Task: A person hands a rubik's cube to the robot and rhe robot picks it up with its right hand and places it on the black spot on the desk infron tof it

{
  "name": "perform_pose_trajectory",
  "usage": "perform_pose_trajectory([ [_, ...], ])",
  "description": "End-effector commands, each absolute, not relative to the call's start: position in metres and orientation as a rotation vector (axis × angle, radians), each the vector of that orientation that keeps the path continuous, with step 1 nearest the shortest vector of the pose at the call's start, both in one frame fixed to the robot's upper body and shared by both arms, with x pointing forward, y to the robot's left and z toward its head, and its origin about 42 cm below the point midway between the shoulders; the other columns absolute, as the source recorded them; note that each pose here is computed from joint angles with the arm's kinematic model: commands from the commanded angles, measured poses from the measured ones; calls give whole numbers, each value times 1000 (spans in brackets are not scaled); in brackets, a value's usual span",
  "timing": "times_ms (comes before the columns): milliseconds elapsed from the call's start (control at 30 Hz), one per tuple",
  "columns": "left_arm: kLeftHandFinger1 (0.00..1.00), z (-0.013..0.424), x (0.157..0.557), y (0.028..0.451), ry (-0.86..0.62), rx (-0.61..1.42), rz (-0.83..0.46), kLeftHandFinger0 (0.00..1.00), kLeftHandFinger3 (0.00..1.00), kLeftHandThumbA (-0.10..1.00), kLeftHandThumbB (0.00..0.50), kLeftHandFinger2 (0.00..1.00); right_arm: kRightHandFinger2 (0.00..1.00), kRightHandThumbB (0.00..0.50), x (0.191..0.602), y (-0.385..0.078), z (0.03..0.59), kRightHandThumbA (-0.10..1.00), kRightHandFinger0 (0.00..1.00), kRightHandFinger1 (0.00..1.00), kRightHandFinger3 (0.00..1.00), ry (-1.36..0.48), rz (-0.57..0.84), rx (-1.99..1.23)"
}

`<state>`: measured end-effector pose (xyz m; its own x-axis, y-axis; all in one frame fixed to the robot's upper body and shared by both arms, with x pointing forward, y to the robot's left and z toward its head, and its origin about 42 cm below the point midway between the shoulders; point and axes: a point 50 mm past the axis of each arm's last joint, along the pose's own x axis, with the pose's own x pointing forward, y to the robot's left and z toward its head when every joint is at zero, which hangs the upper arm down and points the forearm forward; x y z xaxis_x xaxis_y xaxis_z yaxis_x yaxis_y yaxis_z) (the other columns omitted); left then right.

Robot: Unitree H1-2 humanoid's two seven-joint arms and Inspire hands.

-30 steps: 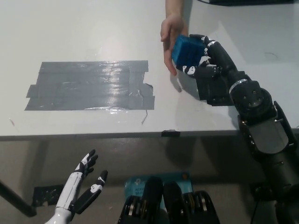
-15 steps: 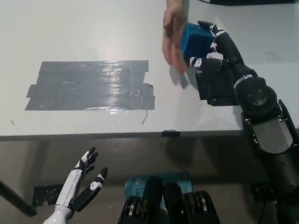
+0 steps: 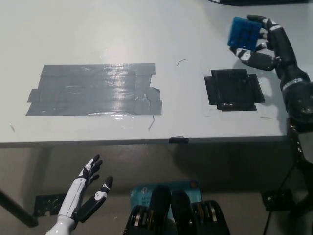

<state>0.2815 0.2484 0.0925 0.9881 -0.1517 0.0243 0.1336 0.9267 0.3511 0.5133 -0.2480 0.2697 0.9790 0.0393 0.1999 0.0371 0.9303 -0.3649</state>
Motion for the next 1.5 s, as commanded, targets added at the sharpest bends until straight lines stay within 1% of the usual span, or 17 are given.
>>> perform_pose_trajectory([
  [0, 1000, 100, 283, 251, -86, 375, -157, 965, 1000, 661, 39, 1000, 653, 309, 517, -255, 282, 330, 245, 504, 629, -296, -10, -367],
  [100, 1000, 102, 284, 251, -96, 379, -158, 969, 1000, 676, 44, 1000, 669, 321, 520, -257, 266, 323, 245, 533, 636, -246, -17, -400],
  [200, 1000, 104, 285, 251, -94, 374, -160, 974, 1000, 674, 31, 1000, 695, 308, 520, -252, 250, 338, 213, 520, 687, -205, -8, -447],
  [233, 1000, 104, 285, 251, -96, 373, -159, 975, 1000, 672, 30, 1000, 726, 301, 520, -252, 244, 348, 251, 559, 715, -190, 6, -471],
  [300, 1000, 105, 287, 251, -105, 376, -156, 968, 1000, 664, 32, 1000, 718, 293, 521, -250, 240, 347, 277, 573, 703, -175, 40, -507],
  [367, 1000, 107, 288, 251, -103, 374, -154, 972, 1000, 662, 32, 1000, 699, 301, 524, -248, 239, 342, 324, 599, 635, -159, 58, -520],
  [400, 1000, 108, 289, 251, -103, 372, -155, 981, 1000, 656, 30, 1000, 782, 317, 525, -248, 240, 324, 442, 695, 702, -157, 70, -524],
  [433, 1000, 108, 290, 251, -105, 370, -155, 981, 1000, 654, 29, 1000, 924, 345, 525, -248, 242, 353, 682, 863, 880, -147, 91, -530],
  [467, 1000, 109, 290, 251, -107, 366, -157, 982, 1000, 650, 22, 1000, 1000, 362, 524, -249, 244, 420, 978, 1000, 1000, -140, 133, -545],
  [500, 1000, 109, 291, 249, -111, 366, -158, 981, 1000, 648, 22, 1000, 1000, 415, 522, -249, 248, 505, 1000, 1000, 1000, -141, 161, -580],
  [567, 1000, 109, 291, 249, -117, 371, -156, 972, 1000, 658, 38, 1000, 1000, 490, 520, -247, 253, 628, 1000, 1000, 1000, -152, 171, -656],
  [733, 1000, 108, 290, 250, -111, 371, -155, 994, 1000, 699, 67, 1000, 1000, 500, 518, -241, 269, 820, 1000, 1000, 1000, -218, 125, -728],
  [933, 1000, 108, 291, 252, -114, 366, -151, 985, 1000, 689, 56, 1000, 1000, 494, 512, -231, 300, 797, 1000, 1000, 1000, -340, 59, -708],
  [1000, 1000, 109, 291, 251, -111, 364, -150, 977, 1000, 674, 46, 1000, 1000, 456, 503, -229, 317, 795, 1000, 1000, 1000, -409, 42, -690],
  [1167, 1000, 112, 296, 251, -124, 368, -156, 980, 1000, 668, 49, 1000, 1000, 473, 482, -228, 349, 826, 1000, 1000, 1000, -508, 25, -648],
  [1333, 1000, 117, 299, 250, -133, 386, -160, 988, 1000, 710, 65, 1000, 1000, 458, 422, -218, 380, 782, 1000, 1000, 1000, -692, 52, -571],
  [1467, 1000, 113, 297, 245, -139, 378, -167, 963, 1000, 721, 62, 1000, 1000, 439, 357, -209, 372, 802, 1000, 1000, 1000, -816, 70, -527],
])
